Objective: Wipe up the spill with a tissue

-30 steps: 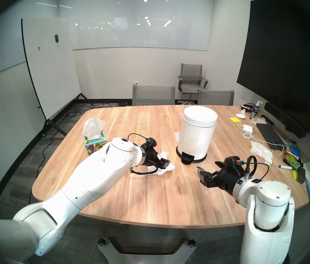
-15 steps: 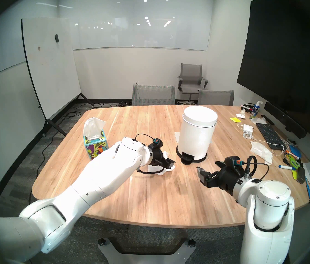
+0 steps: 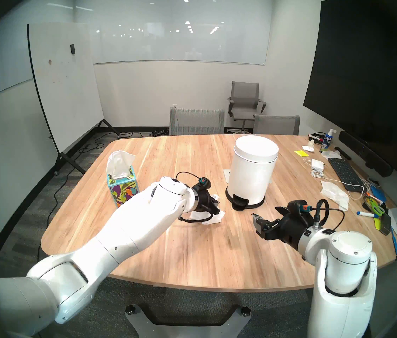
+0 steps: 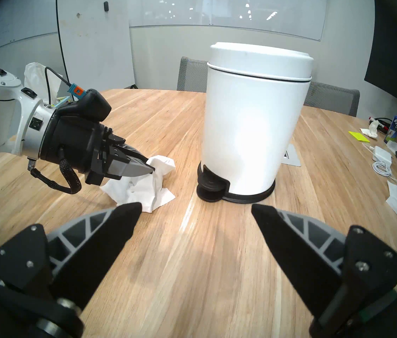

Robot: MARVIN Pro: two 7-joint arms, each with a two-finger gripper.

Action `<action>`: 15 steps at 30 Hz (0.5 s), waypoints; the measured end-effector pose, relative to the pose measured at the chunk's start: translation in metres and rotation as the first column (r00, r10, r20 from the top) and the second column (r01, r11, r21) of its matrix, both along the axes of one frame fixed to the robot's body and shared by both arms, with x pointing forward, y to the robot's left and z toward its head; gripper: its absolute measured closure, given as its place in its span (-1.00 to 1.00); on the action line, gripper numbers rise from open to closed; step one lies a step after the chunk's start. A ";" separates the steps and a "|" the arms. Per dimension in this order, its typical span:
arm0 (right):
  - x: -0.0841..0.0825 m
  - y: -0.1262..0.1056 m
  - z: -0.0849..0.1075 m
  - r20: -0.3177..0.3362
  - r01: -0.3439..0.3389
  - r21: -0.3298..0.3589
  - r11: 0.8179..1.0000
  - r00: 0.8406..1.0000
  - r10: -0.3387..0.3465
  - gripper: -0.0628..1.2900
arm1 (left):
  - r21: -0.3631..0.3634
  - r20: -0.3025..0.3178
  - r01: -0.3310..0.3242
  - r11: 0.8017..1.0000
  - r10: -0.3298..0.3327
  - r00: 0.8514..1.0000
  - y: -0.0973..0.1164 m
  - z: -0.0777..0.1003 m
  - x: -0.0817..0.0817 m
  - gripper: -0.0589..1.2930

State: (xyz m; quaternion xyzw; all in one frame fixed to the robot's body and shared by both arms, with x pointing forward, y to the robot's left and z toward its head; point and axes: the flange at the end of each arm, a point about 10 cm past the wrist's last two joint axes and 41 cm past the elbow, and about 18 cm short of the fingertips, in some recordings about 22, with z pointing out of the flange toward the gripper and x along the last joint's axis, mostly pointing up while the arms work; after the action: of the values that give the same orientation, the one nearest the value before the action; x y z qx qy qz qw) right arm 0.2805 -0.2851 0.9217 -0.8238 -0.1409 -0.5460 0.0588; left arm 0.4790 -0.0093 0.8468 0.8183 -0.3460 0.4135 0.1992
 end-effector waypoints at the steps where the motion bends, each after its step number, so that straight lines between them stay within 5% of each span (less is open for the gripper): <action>1: 0.000 0.000 0.000 0.000 0.000 0.000 1.000 1.000 0.000 -0.91 | -0.001 0.000 0.001 1.000 -0.001 1.000 0.000 0.000 0.000 0.00; 3: 0.000 0.000 0.000 0.000 0.000 0.000 1.000 1.000 0.000 -0.91 | -0.002 0.001 0.004 1.000 -0.004 1.000 0.001 -0.001 0.000 0.31; 5: 0.000 0.000 0.000 0.000 0.000 0.000 1.000 1.000 0.000 -0.91 | -0.002 0.002 0.005 1.000 -0.005 1.000 0.002 -0.002 0.000 0.41; 15: 0.000 0.000 0.000 0.000 0.000 0.000 1.000 1.000 0.000 -0.91 | 0.010 0.003 0.002 1.000 -0.002 1.000 0.012 -0.012 -0.001 0.43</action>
State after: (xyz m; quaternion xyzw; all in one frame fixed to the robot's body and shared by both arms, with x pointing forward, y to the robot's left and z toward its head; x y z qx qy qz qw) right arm 0.2805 -0.2851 0.9218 -0.8237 -0.1409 -0.5460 0.0588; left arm 0.4782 0.0029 0.8351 0.8182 -0.3494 0.4128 0.1951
